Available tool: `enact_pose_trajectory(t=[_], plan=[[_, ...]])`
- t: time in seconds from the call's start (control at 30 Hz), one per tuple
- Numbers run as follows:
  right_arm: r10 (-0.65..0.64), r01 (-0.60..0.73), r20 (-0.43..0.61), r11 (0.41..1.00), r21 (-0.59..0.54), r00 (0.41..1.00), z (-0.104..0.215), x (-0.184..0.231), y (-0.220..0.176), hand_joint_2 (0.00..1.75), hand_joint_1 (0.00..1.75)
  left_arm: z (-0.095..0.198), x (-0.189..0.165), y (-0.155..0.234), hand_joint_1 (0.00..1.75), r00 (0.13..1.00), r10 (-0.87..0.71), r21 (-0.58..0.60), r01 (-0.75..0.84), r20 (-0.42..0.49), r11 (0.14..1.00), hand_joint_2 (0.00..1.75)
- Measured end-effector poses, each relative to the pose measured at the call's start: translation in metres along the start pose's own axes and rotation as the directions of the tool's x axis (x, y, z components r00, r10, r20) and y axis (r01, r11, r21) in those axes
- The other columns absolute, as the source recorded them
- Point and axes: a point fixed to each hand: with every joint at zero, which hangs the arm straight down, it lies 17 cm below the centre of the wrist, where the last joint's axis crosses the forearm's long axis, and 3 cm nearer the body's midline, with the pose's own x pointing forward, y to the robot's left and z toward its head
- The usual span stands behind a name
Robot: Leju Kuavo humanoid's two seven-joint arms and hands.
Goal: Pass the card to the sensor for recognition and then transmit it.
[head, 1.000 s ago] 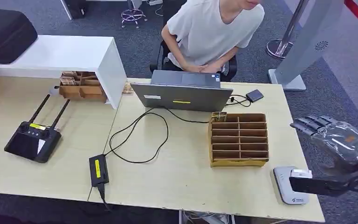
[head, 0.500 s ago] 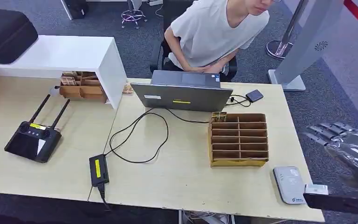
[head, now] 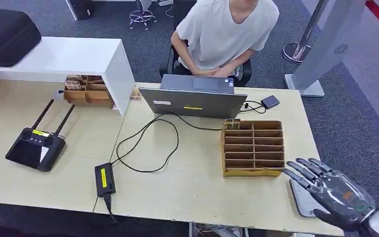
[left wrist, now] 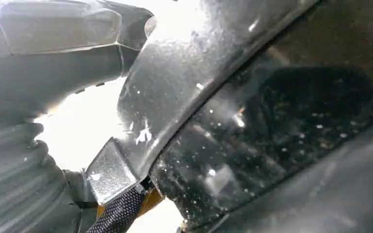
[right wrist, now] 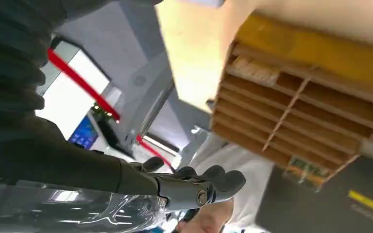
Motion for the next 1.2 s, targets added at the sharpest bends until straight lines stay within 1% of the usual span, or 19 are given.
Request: enact_pose_trajectory(t=[0.07, 0.23, 0.73, 0.9, 1.07, 1.1, 1.13, 1.2], plan=[[-0.032, 0.032, 0.008, 0.999, 0.016, 0.999, 0.001, 0.009, 0.011, 1.75, 0.00, 0.000, 0.000, 0.000, 0.00, 1.000, 0.001, 0.000, -0.001, 0.000, 1.000, 1.75], [-0.074, 0.074, 0.005, 0.997, 0.027, 0.997, 0.003, 0.017, 0.020, 1.75, 0.00, 0.000, 0.000, 0.000, 0.00, 1.000, 0.002, 0.000, -0.002, 0.000, 1.000, 1.75], [-0.109, 0.109, -0.003, 0.994, 0.030, 0.994, 0.003, 0.025, 0.029, 1.75, 0.00, 0.000, 0.000, 0.000, 0.00, 1.000, 0.002, 0.000, -0.002, -0.001, 1.000, 1.75], [-0.084, 0.083, -0.010, 0.994, -0.070, 0.996, 0.004, 0.044, 0.027, 1.75, 0.00, 0.000, 0.000, 0.000, 0.00, 1.000, 0.004, 0.000, -0.004, -0.001, 1.000, 1.75], [-0.120, 0.118, -0.026, 0.990, -0.083, 0.992, 0.007, 0.057, 0.034, 1.75, 0.00, 0.000, 0.000, 0.000, 0.00, 1.000, 0.003, 0.000, -0.003, -0.001, 1.000, 1.75], [-0.102, 0.099, -0.021, 0.990, -0.105, 0.995, 0.007, 0.059, 0.031, 1.75, 0.00, 0.000, 0.000, 0.000, 0.00, 1.000, -0.001, 0.000, 0.001, 0.000, 1.000, 1.75], [-0.052, 0.050, -0.007, 0.982, -0.182, 0.999, 0.005, 0.064, 0.018, 1.75, 0.00, 0.000, 0.000, 0.000, 0.00, 1.000, -0.008, 0.000, 0.008, 0.000, 1.000, 1.75], [0.040, -0.044, -0.018, 0.925, -0.377, 0.999, 0.000, 0.075, -0.015, 1.75, 0.00, 0.000, 0.000, 0.001, 0.00, 1.000, -0.022, 0.001, 0.022, -0.001, 1.000, 1.75]])
